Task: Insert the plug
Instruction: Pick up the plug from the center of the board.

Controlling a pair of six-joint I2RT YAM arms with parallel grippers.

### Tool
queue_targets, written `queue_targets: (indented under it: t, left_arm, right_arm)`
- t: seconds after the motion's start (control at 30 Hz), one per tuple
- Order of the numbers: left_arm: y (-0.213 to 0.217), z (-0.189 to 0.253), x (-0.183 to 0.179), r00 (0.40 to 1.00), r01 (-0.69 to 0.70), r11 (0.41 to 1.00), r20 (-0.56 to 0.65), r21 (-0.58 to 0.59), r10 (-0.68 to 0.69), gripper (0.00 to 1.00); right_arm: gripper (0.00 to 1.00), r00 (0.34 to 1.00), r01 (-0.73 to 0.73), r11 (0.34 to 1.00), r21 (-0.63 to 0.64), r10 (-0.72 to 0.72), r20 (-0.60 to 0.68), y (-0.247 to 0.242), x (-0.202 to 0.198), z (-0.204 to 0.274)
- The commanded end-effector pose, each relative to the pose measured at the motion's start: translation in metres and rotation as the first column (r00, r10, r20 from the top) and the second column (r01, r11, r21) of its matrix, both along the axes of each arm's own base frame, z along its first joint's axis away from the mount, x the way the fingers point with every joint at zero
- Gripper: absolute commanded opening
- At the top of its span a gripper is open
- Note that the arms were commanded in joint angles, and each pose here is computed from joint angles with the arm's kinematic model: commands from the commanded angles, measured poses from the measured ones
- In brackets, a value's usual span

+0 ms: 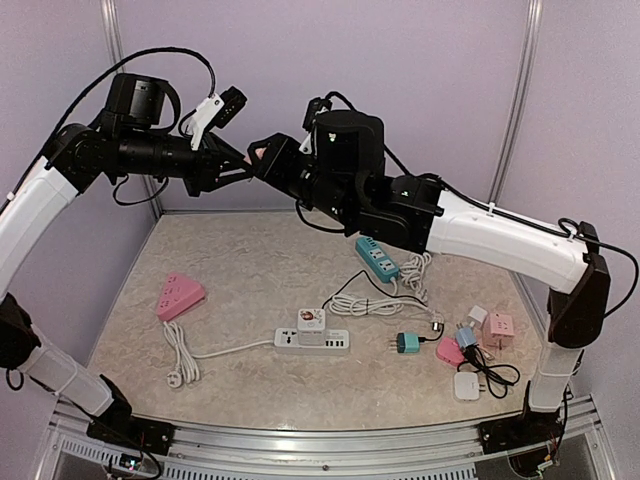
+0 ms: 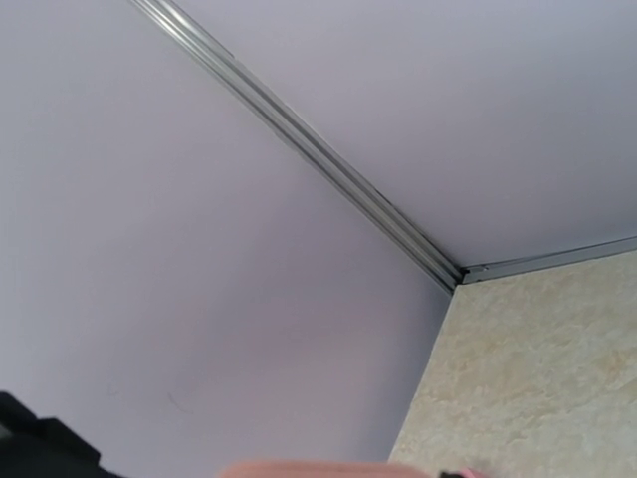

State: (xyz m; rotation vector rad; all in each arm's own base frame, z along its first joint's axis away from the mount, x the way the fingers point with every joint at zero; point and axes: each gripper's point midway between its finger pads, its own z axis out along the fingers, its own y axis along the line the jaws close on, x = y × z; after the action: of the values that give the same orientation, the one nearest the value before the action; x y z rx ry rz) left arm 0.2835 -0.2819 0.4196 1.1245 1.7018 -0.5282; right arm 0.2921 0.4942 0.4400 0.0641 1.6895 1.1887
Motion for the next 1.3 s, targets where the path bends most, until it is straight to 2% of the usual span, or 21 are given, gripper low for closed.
queue_targets:
  t: [0.0, 0.07, 0.1, 0.2, 0.27, 0.33, 0.43, 0.53, 0.67, 0.9, 1.07, 1.27]
  left_arm:
    - [-0.008, 0.003, -0.011, 0.997, 0.076, 0.997, 0.0, -0.006, -0.076, 0.0]
    - [-0.004, -0.003, -0.014, 0.996, 0.09, 0.996, -0.007, 0.016, -0.089, 0.0]
    - [-0.002, -0.006, -0.016, 0.995, 0.1, 0.995, -0.011, 0.029, -0.1, 0.0]
    - [0.005, -0.022, -0.03, 0.987, 0.16, 0.984, -0.03, 0.083, -0.158, 0.0]
    - [0.008, -0.035, -0.041, 0.977, 0.211, 0.97, -0.054, 0.122, -0.206, 0.0]
    - [0.009, -0.045, -0.055, 0.962, 0.271, 0.952, -0.084, 0.143, -0.261, 0.0]
    - [0.009, -0.056, -0.075, 0.934, 0.354, 0.92, -0.118, 0.167, -0.338, 0.0]
    - [0.009, -0.06, -0.086, 0.917, 0.394, 0.902, -0.135, 0.177, -0.375, 0.0]
    - [0.01, -0.063, -0.088, 0.913, 0.404, 0.896, -0.144, 0.182, -0.382, 0.0]
    - [0.009, -0.07, -0.093, 0.899, 0.433, 0.88, -0.161, 0.197, -0.407, 0.0]
    - [0.006, -0.071, -0.092, 0.895, 0.441, 0.876, -0.165, 0.196, -0.414, 0.0]
    - [0.005, -0.072, -0.092, 0.893, 0.444, 0.874, -0.168, 0.197, -0.417, 0.0]
  right_arm:
    - [0.31, 0.991, -0.123, 0.992, -0.008, 0.123, 0.05, 0.017, -0.011, 0.005]
    - [0.62, 0.965, -0.218, 0.976, -0.024, 0.219, 0.142, 0.014, -0.02, 0.014]
    - [0.72, 0.944, -0.259, 0.965, -0.036, 0.26, 0.202, 0.009, -0.026, 0.02]
    - [0.85, 0.831, -0.388, 0.917, -0.09, 0.39, 0.396, -0.015, -0.05, 0.034]
    - [0.88, 0.733, -0.458, 0.873, -0.169, 0.479, 0.484, -0.032, -0.067, 0.033]
    - [0.88, 0.684, -0.465, 0.838, -0.285, 0.545, 0.485, -0.034, -0.072, 0.02]
    - [0.86, 0.575, -0.521, 0.717, -0.463, 0.696, 0.431, -0.023, -0.089, -0.005]
    - [0.85, 0.482, -0.559, 0.624, -0.547, 0.78, 0.398, -0.019, -0.102, -0.018]
    - [0.79, 0.398, -0.532, 0.569, -0.627, 0.822, 0.408, -0.018, -0.109, -0.025]
    - [0.69, 0.434, -0.496, 0.51, -0.702, 0.846, 0.308, -0.011, -0.094, -0.059]
    - [0.51, 0.454, -0.486, 0.507, -0.712, 0.842, 0.29, -0.008, -0.087, -0.068]
    - [0.4, 0.462, -0.488, 0.494, -0.719, 0.846, 0.267, -0.005, -0.084, -0.078]
